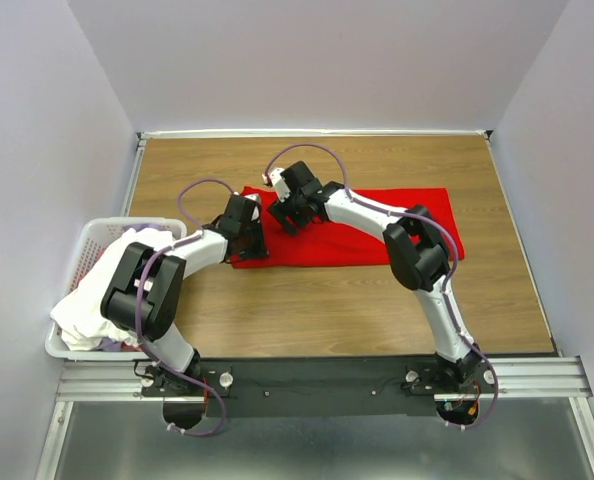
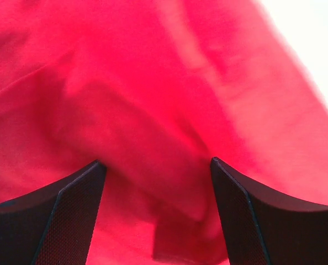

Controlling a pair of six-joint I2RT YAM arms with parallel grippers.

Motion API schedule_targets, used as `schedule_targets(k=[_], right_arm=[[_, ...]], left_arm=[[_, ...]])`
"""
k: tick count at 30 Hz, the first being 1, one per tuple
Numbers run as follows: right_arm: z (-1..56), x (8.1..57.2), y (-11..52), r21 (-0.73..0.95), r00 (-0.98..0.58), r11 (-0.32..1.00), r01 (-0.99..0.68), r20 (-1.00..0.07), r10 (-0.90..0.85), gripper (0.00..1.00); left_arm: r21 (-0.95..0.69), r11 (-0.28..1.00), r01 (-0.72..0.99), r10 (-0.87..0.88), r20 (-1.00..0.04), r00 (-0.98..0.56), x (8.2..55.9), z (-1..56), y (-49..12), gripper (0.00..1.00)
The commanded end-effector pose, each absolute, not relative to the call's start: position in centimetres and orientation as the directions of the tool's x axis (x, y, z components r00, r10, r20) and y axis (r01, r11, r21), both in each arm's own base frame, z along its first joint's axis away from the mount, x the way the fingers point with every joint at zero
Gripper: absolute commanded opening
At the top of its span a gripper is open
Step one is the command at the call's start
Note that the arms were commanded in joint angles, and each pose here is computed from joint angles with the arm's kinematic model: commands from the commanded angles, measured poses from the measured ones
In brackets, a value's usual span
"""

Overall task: Fold and stack the t-shirts
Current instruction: Fold the tshirt

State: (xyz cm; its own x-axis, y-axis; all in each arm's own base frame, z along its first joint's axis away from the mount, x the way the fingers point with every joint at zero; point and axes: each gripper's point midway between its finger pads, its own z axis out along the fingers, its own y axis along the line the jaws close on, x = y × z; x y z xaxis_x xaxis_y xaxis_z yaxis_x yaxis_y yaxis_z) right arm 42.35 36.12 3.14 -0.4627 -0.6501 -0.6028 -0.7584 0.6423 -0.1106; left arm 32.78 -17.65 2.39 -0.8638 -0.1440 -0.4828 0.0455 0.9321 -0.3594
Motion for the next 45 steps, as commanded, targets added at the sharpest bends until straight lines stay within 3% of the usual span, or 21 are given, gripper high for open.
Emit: schedule_targets(k=[1,9,15,19,24,26,33,45], right_arm=[[2.4,44.2,34.8,-0.221,-0.463,0.666,-0.712,-0.566,-0.682,0.82],[3.1,48.3,33.1,-0.273,-0.505,0.750,-0.603,-0.597,-0.623,0.81],[5.4,52.2,29.7,-0.215,-0.574,0.858,-0.466,-0.665,-0.478,0.80],[9.9,52.0,29.2,-0.135,-0.566,0.887,-0.441,-0.726,-0.392,0.80],[11.4,49.8,28.4,-0.015,-0.619,0.913,-0.407,-0.731,-0.288,0.77],[11.8,48.8,28.7,0.053,-0.639,0.903,-0.426,-0.725,-0.259,0.75],[11.3,46.0,28.5,0.225,-0.724,0.890,-0.397,-0.673,-0.153,0.68],[10.7,42.8,28.4,0.321,-0.765,0.864,-0.387,-0.635,-0.106,0.67]], left_arm=[[-0.230,0.973,0.003,-0.079,-0.348,-0.934,27.8,-0.3,-14.4,0.20],[-0.223,0.975,0.022,-0.043,-0.283,-0.958,23.7,-1.2,-13.2,0.20],[-0.250,0.968,0.033,-0.050,-0.317,-0.947,23.8,0.4,-13.5,0.20],[-0.287,0.957,0.036,-0.086,-0.401,-0.912,25.8,3.2,-14.2,0.29],[-0.384,0.922,0.046,-0.174,-0.519,-0.837,30.1,8.5,-15.5,0.54],[-0.404,0.913,0.059,-0.186,-0.541,-0.820,31.2,9.6,-16.0,0.60],[-0.503,0.864,0.037,-0.273,-0.529,-0.803,35.8,9.9,-18.8,0.63],[-0.543,0.838,-0.052,-0.357,-0.474,-0.805,42.0,6.7,-21.1,0.60]])
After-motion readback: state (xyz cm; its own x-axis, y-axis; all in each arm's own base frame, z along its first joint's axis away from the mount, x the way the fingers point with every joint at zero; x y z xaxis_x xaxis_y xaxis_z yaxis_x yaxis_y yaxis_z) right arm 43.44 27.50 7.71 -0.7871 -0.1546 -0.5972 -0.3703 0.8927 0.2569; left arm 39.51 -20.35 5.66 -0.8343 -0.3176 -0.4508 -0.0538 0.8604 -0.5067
